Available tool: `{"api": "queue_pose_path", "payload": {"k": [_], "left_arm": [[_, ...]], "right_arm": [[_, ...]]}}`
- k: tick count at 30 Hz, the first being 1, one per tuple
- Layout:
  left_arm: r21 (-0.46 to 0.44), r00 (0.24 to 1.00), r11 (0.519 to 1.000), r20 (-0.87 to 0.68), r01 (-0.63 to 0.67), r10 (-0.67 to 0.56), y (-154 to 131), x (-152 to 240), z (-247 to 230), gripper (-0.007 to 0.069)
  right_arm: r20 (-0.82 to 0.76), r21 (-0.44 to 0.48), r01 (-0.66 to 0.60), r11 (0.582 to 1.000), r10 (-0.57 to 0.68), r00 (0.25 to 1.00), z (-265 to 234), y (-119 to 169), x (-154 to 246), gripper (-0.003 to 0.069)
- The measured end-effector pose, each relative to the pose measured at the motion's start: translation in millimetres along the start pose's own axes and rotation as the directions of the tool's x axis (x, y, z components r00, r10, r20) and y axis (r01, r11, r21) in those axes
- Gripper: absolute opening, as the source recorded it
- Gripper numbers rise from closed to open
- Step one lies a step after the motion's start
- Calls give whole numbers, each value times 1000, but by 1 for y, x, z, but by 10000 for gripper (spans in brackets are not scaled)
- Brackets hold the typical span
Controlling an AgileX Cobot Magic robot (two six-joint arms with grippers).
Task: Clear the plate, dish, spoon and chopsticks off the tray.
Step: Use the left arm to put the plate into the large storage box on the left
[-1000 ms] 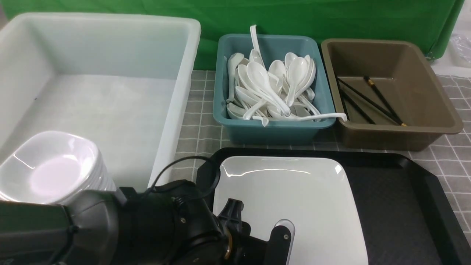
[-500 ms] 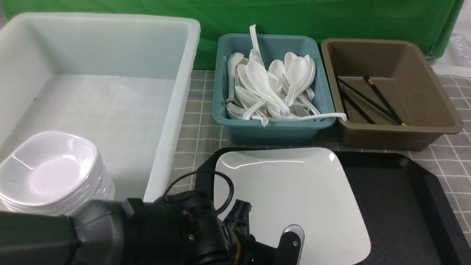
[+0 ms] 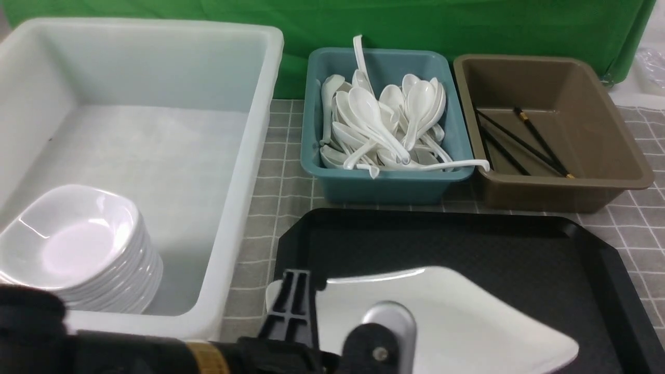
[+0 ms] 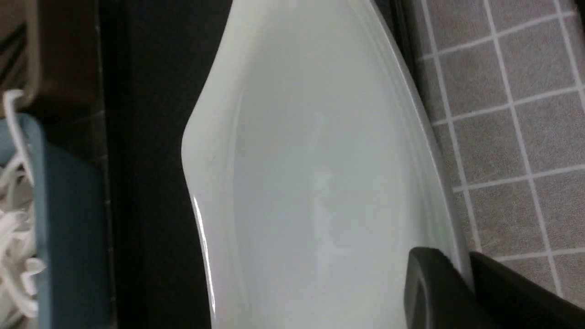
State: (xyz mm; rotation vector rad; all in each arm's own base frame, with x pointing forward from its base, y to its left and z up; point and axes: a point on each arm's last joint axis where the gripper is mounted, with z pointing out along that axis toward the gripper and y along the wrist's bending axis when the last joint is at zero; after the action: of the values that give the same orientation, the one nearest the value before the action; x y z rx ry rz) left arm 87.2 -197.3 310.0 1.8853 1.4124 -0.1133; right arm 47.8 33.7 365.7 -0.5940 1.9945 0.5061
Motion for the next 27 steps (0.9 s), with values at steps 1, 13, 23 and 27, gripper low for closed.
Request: {"api": "queue_pose_path", "payload": {"k": [1, 13, 23, 27], "left_arm": [[-4, 1000, 1000, 5, 1, -1, 0, 0, -2, 31], [-434, 997, 898, 20, 75, -74, 50, 7, -100, 31], [-524, 896, 824, -231, 214, -379, 110, 84, -69, 34], [-589, 842, 769, -261, 248, -472, 141, 139, -61, 36]], "right_arm": [[0, 2, -1, 1000, 1, 1000, 0, 0, 0, 31], [11, 33, -79, 996, 79, 997, 1, 2, -25, 24], [-6, 11, 11, 1000, -10, 1000, 36, 20, -61, 24], [-42, -22, 68, 997, -69, 997, 51, 28, -69, 24]]}}
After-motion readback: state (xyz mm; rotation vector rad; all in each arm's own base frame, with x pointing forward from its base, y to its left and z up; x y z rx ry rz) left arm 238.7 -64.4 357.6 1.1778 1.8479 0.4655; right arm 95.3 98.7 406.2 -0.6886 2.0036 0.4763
